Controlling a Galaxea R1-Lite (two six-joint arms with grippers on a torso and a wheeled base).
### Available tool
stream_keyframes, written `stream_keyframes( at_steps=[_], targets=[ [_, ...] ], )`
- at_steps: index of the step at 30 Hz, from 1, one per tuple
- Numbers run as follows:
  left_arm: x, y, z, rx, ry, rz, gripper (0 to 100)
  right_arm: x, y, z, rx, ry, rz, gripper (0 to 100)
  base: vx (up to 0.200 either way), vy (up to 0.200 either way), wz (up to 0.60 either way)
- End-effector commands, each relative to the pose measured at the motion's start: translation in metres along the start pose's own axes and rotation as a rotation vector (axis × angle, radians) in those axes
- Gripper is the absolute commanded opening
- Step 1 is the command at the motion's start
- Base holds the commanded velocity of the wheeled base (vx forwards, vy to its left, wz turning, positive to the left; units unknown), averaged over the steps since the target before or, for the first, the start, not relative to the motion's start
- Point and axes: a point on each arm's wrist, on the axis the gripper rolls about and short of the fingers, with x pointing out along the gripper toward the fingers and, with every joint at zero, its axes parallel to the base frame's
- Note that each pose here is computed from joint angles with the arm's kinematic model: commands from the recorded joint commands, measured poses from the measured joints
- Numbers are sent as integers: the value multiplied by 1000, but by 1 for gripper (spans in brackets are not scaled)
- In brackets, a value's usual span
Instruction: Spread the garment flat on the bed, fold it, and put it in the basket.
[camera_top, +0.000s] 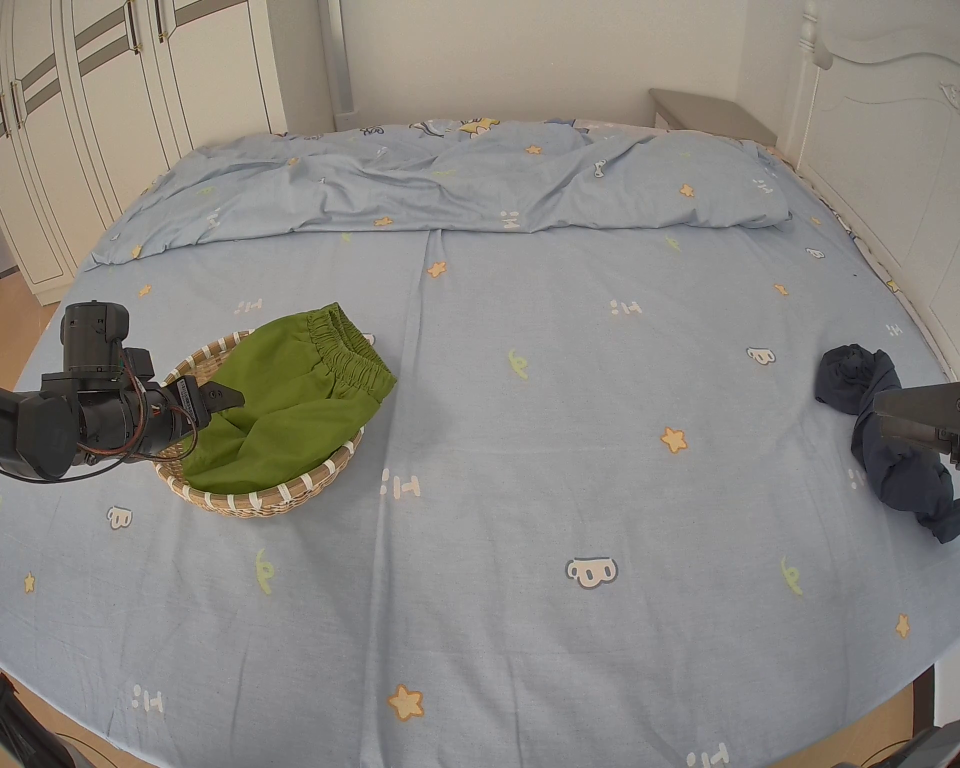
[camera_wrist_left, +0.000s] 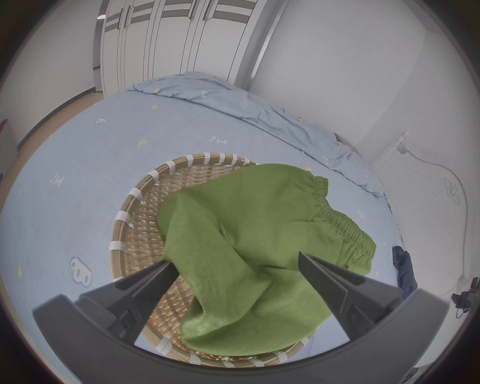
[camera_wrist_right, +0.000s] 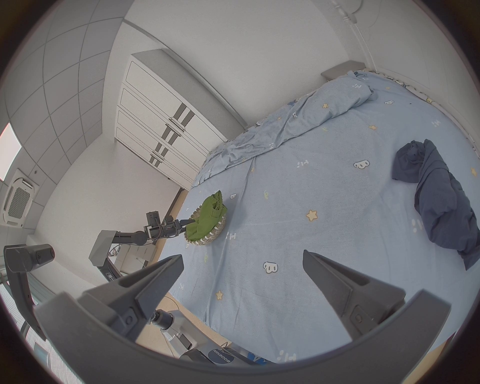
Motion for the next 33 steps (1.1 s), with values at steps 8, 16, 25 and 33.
stream_keyframes(
  at_steps=[8,16,25,33],
  targets=[
    [-18,-5,6,60,-48,40,100,-2,2,0,-5,-6,2,100,0,0,0],
    [-50,-8,11,130,-53,102,100,-2,1,-1,-4,-5,1,100,0,0,0],
    [-148,-50,-7,190,-113,-33,100,-34,23,-40,-91,-65,34,100,0,0,0],
    [-223,-34,-62,182,-215,11,100,-70,34,-111,-245,-156,59,100,0,0,0]
  ],
)
